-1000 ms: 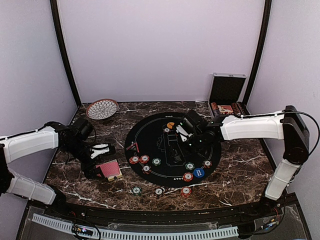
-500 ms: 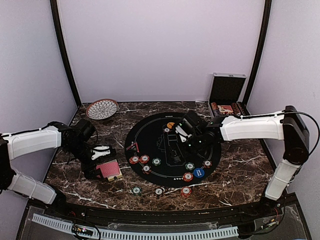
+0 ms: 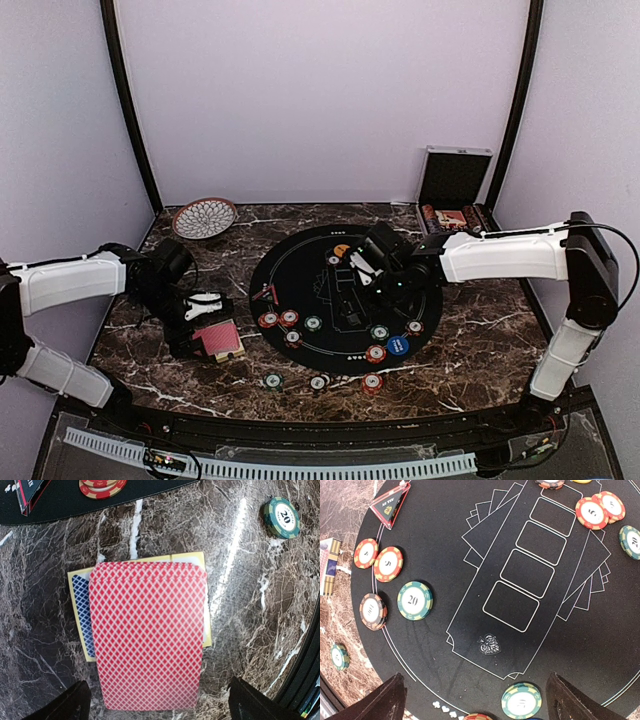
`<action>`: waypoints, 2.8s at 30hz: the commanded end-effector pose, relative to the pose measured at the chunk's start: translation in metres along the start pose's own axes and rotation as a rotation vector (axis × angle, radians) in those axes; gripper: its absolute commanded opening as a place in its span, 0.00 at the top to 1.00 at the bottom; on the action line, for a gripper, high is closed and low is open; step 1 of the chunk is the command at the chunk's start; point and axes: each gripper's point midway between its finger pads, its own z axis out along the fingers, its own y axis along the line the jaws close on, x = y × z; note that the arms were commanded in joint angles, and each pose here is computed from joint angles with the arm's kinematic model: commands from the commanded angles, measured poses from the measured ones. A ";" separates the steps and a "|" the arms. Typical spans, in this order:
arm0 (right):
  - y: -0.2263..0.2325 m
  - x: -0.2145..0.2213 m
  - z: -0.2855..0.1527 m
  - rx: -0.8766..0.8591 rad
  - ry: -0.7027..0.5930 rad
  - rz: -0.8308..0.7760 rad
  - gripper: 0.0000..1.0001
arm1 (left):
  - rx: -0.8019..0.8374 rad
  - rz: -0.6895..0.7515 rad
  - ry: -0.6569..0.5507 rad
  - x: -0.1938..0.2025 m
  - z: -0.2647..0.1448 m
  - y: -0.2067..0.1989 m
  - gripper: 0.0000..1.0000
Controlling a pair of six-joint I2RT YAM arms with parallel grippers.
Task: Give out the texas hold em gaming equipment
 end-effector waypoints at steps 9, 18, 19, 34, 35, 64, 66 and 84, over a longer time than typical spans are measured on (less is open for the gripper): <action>0.014 -0.019 -0.018 -0.043 -0.066 -0.003 0.01 | 0.016 0.022 0.016 0.002 0.005 -0.002 0.01; 0.014 -0.018 -0.019 -0.044 -0.064 -0.007 0.01 | 0.017 0.018 0.025 0.002 0.010 0.001 0.01; 0.014 -0.018 -0.019 -0.044 -0.064 -0.008 0.01 | 0.015 0.018 0.026 0.003 0.011 0.001 0.01; 0.016 -0.019 -0.020 -0.053 -0.067 -0.009 0.01 | 0.011 0.020 0.044 0.005 0.019 0.005 0.01; 0.016 -0.019 -0.020 -0.054 -0.069 -0.009 0.01 | 0.012 0.018 0.045 0.005 0.020 0.005 0.01; 0.017 -0.015 -0.019 -0.069 -0.073 -0.001 0.04 | -0.048 0.053 0.035 0.010 0.038 0.014 0.01; 0.016 -0.015 -0.019 -0.067 -0.072 0.001 0.04 | -0.046 0.053 0.035 0.010 0.039 0.014 0.01; 0.018 -0.015 -0.019 -0.078 -0.073 0.002 0.08 | -0.057 0.027 0.033 0.015 0.042 0.012 0.25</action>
